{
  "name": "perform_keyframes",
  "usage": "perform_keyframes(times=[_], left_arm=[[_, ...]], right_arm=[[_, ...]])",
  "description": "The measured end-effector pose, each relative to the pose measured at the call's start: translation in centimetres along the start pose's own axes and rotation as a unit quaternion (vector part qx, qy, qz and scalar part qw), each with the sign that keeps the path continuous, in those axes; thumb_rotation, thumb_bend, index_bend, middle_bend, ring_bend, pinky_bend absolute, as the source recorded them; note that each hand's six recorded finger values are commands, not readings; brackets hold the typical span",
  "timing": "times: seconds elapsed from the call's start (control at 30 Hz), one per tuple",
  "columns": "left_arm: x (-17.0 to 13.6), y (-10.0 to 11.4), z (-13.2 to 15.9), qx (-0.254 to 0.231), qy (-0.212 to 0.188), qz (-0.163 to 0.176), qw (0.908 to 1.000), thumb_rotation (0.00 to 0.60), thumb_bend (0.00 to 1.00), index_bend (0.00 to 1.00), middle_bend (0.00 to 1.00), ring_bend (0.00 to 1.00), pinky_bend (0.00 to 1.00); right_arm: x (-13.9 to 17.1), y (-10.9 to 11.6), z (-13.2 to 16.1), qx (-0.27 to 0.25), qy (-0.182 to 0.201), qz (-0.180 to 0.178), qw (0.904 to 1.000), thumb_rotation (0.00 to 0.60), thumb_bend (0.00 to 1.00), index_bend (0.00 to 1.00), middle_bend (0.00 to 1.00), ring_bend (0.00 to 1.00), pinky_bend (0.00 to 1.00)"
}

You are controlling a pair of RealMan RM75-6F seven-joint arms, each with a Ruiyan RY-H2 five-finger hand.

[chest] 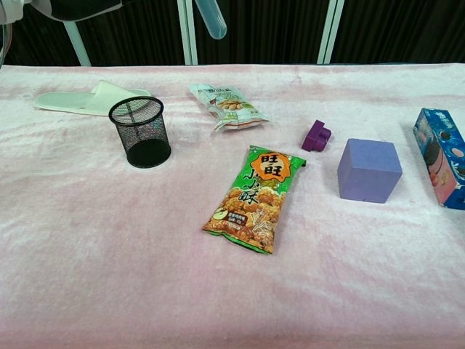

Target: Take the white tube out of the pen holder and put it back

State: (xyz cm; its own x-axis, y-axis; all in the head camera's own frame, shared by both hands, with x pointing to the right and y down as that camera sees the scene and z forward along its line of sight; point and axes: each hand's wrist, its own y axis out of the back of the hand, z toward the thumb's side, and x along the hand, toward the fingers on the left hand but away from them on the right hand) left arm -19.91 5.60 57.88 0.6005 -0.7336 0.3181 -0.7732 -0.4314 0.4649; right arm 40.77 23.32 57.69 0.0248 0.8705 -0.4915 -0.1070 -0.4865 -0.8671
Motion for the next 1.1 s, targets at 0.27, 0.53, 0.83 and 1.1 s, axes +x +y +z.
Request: perform_keyframes(times=[0.27,0.53,0.83,1.1], left_arm=[[-0.2,1.1,-0.8,-0.072,0.022,-0.012,0.9971,0.6,0.48,0.68,0.47,0.06,0.19],[0.2,2.3,-2.8,0.134,0.014,0.004,0.9909,0.6,0.48,0.68,0.47,0.06,0.2],[0.7,2.3,-4.9,0.507,-0.013,0.021,0.8614,0.6,0.48,0.69,0.47,0.07,0.2],[0.7,0.8,-4.4,0.503,-0.011,0.022,0.8638,0.6,0.48,0.69,0.47,0.07,0.2]], right_arm=[[0.0,0.0,0.0,-0.002,-0.001,0.0,1.0,0.6,0.16,0.01,0.03,0.18,0.16],[0.0,0.1,-0.1,-0.005,-0.001,0.001,1.0,0.6,0.16,0.01,0.03,0.18,0.16],[0.0,0.1,-0.1,-0.005,-0.001,0.0,1.0,0.6,0.16,0.01,0.03,0.18,0.16],[0.0,0.1,-0.1,-0.004,0.0,-0.001,1.0,0.6,0.16,0.01,0.03,0.18,0.16]])
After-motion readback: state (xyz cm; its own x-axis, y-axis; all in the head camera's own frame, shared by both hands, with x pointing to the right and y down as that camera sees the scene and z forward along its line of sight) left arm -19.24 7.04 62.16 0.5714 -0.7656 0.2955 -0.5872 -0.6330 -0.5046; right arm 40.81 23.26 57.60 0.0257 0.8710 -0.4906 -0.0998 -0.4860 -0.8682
